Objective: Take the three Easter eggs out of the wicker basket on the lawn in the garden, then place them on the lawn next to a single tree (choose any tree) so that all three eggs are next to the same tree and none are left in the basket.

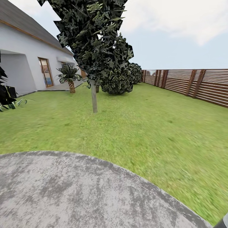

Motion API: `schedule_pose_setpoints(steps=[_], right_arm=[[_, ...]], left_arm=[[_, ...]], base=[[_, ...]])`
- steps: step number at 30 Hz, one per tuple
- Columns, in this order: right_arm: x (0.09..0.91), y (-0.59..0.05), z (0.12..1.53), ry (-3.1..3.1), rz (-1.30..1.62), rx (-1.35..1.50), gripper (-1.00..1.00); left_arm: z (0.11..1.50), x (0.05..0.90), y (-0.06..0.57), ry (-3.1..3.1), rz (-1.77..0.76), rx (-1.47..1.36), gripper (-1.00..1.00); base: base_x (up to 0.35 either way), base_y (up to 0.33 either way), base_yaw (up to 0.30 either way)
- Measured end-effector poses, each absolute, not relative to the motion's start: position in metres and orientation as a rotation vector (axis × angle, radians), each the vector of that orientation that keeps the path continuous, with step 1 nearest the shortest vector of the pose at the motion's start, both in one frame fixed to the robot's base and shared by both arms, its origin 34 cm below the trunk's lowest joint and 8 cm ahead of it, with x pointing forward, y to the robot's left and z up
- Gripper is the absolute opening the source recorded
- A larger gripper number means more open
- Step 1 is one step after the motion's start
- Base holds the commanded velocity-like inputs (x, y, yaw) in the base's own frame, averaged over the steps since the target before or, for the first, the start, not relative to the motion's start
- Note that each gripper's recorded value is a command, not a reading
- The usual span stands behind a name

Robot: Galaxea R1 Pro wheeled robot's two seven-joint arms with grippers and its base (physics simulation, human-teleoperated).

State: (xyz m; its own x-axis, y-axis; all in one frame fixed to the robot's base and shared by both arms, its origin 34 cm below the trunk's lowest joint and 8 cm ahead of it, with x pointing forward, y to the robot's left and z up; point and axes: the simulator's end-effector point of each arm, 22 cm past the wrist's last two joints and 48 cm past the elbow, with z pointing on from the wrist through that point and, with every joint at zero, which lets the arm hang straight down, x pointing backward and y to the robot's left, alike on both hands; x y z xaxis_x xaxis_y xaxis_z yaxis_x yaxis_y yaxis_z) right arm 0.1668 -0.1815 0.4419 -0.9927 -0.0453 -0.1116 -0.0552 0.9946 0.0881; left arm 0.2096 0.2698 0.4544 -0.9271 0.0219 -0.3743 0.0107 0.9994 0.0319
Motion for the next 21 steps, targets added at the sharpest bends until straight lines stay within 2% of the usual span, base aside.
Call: schedule_pose_setpoints(steps=[21], right_arm=[[0.1668, -0.1815, 0.4419, 3.028, 0.139, -0.077, 1.00]], left_arm=[[0.4543, 0.2095, 0.2697, 2.758, 0.041, 0.025, 1.00]], base=[[0.148, 0.000, 0.000]])
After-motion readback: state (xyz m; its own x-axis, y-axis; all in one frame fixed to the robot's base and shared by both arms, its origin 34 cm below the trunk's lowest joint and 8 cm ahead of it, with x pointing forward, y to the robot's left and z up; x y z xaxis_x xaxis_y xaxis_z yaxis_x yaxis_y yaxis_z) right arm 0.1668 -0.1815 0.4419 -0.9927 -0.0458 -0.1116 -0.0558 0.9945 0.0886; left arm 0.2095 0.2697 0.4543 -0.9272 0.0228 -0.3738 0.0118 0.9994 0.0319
